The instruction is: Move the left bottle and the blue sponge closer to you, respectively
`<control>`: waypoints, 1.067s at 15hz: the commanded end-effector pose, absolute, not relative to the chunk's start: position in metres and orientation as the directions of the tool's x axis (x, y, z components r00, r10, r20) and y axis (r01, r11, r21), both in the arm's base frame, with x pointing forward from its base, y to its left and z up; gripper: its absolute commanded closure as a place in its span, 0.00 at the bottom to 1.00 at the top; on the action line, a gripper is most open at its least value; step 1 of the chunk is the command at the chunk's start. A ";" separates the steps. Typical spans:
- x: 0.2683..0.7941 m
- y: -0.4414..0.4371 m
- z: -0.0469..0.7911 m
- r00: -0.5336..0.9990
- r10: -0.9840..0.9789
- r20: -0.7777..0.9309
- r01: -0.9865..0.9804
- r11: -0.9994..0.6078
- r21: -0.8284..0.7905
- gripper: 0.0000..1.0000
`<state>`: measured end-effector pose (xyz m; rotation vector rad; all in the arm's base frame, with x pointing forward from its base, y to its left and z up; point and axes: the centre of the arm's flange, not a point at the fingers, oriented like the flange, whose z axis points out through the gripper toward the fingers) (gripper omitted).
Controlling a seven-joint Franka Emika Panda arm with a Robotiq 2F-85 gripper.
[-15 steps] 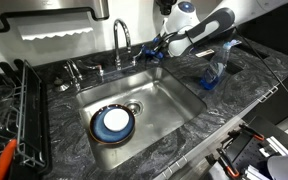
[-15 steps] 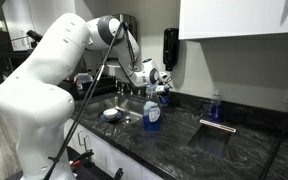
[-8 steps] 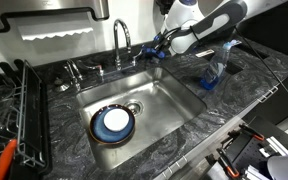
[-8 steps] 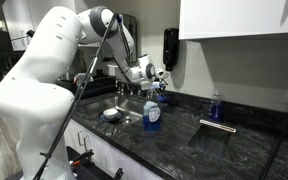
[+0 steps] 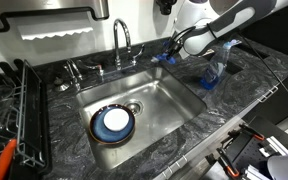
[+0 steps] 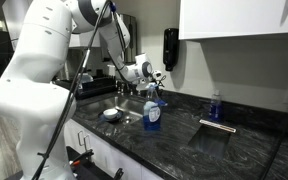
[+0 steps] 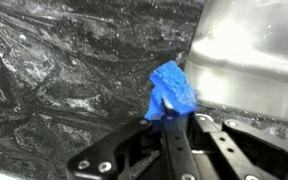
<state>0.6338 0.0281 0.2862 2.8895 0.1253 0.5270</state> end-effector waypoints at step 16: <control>0.497 -0.004 0.279 0.966 0.003 0.258 -0.059 -0.971 0.231 0.51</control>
